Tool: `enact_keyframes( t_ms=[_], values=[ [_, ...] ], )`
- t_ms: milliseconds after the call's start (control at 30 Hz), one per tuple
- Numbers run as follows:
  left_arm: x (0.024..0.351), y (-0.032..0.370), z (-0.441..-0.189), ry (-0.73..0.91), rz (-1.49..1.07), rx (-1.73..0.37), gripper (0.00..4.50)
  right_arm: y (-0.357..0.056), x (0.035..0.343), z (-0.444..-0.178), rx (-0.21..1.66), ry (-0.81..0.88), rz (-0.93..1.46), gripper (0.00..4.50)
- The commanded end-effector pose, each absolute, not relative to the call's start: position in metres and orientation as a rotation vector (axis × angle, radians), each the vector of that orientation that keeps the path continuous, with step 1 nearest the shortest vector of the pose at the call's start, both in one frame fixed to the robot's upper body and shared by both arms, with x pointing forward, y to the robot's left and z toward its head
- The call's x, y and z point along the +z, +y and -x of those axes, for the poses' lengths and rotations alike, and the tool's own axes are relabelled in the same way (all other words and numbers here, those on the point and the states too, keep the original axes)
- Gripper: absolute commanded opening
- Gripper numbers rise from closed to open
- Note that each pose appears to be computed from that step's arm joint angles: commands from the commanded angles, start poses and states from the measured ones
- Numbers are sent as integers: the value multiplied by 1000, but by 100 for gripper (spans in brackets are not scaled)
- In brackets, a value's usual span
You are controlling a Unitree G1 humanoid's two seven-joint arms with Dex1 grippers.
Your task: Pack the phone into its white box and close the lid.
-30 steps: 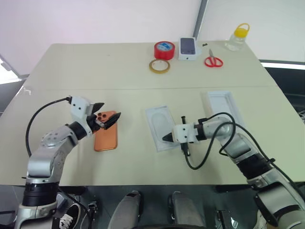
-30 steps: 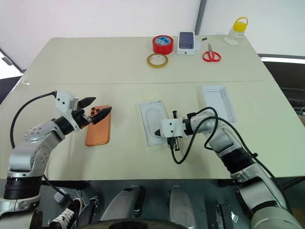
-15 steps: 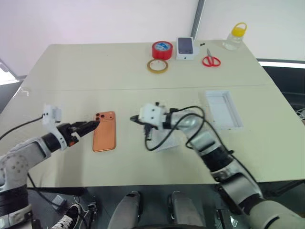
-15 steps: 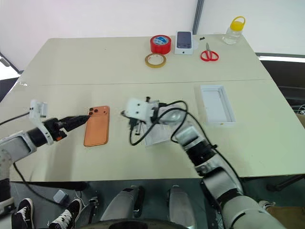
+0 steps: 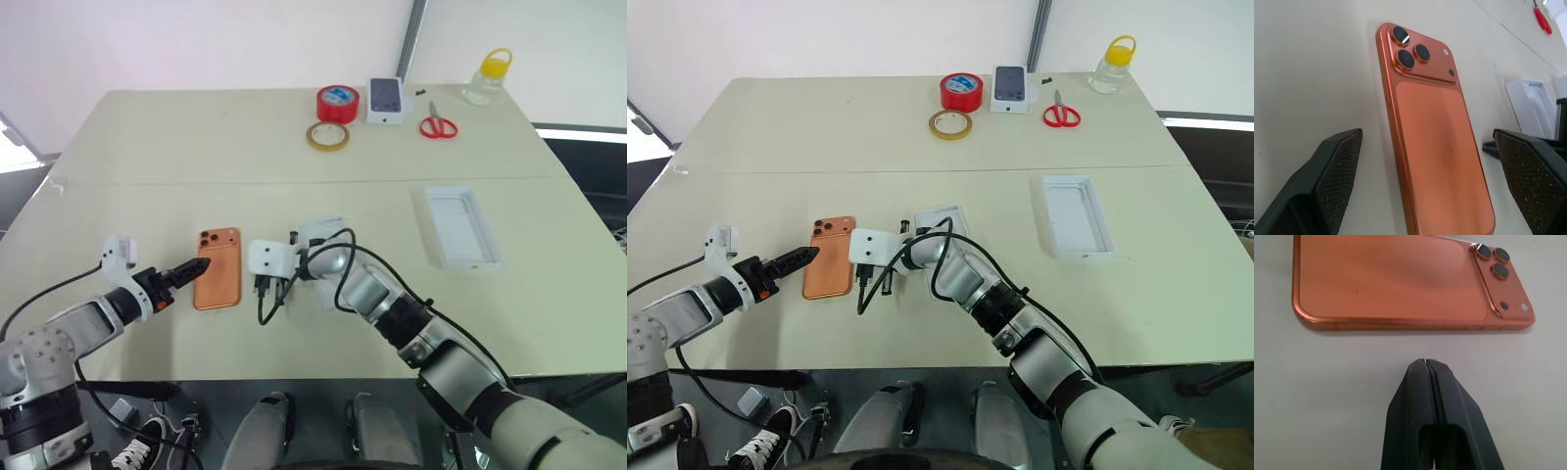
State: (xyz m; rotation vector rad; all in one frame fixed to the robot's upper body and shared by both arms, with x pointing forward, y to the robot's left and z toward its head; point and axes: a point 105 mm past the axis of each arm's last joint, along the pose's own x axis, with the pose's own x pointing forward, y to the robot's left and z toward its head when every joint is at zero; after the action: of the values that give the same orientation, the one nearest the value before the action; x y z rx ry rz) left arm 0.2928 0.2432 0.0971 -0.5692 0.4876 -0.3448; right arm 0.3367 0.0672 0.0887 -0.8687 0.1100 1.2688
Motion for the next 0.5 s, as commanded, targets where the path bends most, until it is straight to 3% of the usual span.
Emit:
enact_keyframes(
  t_ms=[33,300,500],
  values=[
    [80,231,-293,571,582,-361,450,77,88,-334,1285,119,878,4],
    [62,195,-292,670,652,-445,450,79,91,-338,1274,119,862,4],
    [67,174,-297,689,737,-505,450,76,90,-340,1268,122,869,4]
  ],
)
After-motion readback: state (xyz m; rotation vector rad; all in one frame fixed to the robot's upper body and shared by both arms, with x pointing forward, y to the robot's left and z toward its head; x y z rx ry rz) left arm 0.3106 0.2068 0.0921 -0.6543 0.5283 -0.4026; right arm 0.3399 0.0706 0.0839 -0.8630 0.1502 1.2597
